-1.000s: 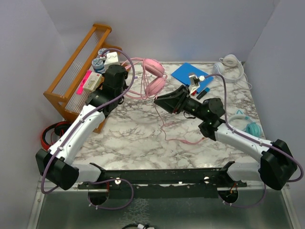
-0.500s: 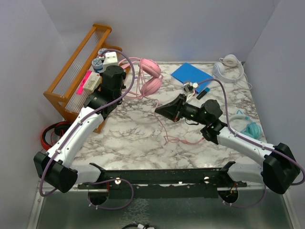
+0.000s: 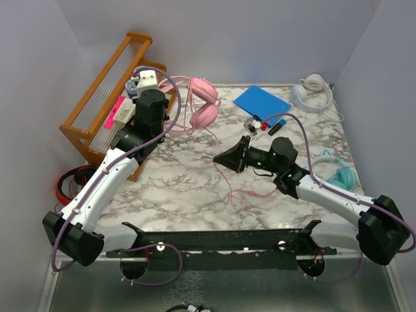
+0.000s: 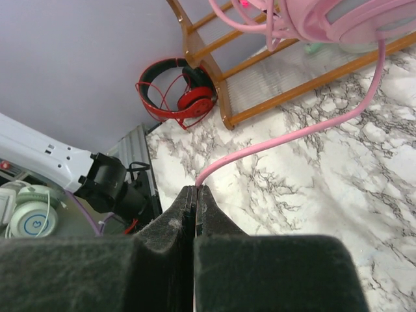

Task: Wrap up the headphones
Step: Wrap the headphones cable around the headphones.

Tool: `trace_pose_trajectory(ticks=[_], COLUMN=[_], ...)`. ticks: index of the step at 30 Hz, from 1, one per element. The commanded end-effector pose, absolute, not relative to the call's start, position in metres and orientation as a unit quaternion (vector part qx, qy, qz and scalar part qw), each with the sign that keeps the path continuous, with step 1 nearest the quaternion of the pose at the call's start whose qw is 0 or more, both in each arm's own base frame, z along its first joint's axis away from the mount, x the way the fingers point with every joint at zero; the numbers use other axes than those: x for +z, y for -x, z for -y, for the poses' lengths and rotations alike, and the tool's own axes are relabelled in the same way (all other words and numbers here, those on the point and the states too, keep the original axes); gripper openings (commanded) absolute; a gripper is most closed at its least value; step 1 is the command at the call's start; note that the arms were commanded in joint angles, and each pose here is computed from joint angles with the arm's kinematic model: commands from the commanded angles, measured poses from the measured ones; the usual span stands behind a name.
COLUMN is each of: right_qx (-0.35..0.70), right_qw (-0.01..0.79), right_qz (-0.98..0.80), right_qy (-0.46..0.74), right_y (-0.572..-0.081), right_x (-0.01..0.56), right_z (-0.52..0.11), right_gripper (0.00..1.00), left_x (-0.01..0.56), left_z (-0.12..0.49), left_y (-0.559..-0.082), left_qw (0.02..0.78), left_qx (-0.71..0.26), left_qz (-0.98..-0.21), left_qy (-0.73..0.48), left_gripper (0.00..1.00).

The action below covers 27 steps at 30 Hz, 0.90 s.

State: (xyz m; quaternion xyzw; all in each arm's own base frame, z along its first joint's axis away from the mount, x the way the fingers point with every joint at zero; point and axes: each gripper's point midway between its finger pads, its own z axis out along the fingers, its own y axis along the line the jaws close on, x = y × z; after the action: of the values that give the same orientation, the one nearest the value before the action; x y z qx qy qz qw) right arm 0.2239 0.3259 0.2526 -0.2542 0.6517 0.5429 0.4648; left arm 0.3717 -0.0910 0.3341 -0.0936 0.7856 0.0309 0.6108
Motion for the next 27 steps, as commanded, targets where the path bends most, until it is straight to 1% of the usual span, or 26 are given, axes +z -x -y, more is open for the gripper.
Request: trace_pose_trajectory(ticks=[1, 8, 13, 17, 21, 22, 23, 24, 25, 26, 27], right_qx=[0.542, 0.565, 0.560, 0.565, 0.512, 0.495, 0.476, 0.458, 0.444, 0.432, 0.424], right_qw=[0.440, 0.377, 0.353, 0.362, 0.402, 0.407, 0.414, 0.423, 0.438, 0.453, 0.474], right_qz=[-0.653, -0.654, -0.654, -0.639, -0.664, -0.672, -0.681, -0.691, -0.696, -0.700, -0.696], right_qy=[0.295, 0.334, 0.366, 0.376, 0.368, 0.371, 0.371, 0.365, 0.356, 0.344, 0.334], right_y=[-0.211, -0.192, -0.175, -0.169, -0.191, -0.196, -0.202, -0.209, -0.216, -0.222, -0.228], right_x=[0.237, 0.220, 0.216, 0.242, 0.262, 0.261, 0.258, 0.252, 0.248, 0.243, 0.241], right_z=[-0.329, -0.340, -0.349, -0.350, -0.344, -0.343, -0.340, -0.337, -0.334, -0.331, -0.328], right_gripper=[0.01, 0.01, 0.01, 0.01, 0.01, 0.03, 0.13, 0.27, 0.38, 0.48, 0.56], left_x=[0.390, 0.380, 0.373, 0.360, 0.355, 0.358, 0.362, 0.367, 0.373, 0.378, 0.383], left_z=[0.085, 0.094, 0.108, 0.107, 0.090, 0.086, 0.084, 0.084, 0.085, 0.087, 0.090], left_y=[-0.372, -0.377, -0.390, -0.400, -0.400, -0.398, -0.395, -0.393, -0.391, -0.389, -0.388], left_qw=[0.671, 0.650, 0.621, 0.614, 0.614, 0.617, 0.622, 0.626, 0.631, 0.635, 0.637], left_qx=[-0.007, -0.046, -0.062, -0.027, 0.035, 0.040, 0.037, 0.029, 0.019, 0.008, -0.002], left_qz=[-0.727, -0.734, -0.755, -0.766, -0.767, -0.764, -0.759, -0.755, -0.751, -0.750, -0.749], left_qy=[0.145, 0.193, 0.202, 0.188, 0.182, 0.186, 0.191, 0.193, 0.191, 0.187, 0.181], left_gripper=[0.00, 0.00, 0.00, 0.00, 0.00, 0.00, 0.00, 0.00, 0.00, 0.00, 0.00])
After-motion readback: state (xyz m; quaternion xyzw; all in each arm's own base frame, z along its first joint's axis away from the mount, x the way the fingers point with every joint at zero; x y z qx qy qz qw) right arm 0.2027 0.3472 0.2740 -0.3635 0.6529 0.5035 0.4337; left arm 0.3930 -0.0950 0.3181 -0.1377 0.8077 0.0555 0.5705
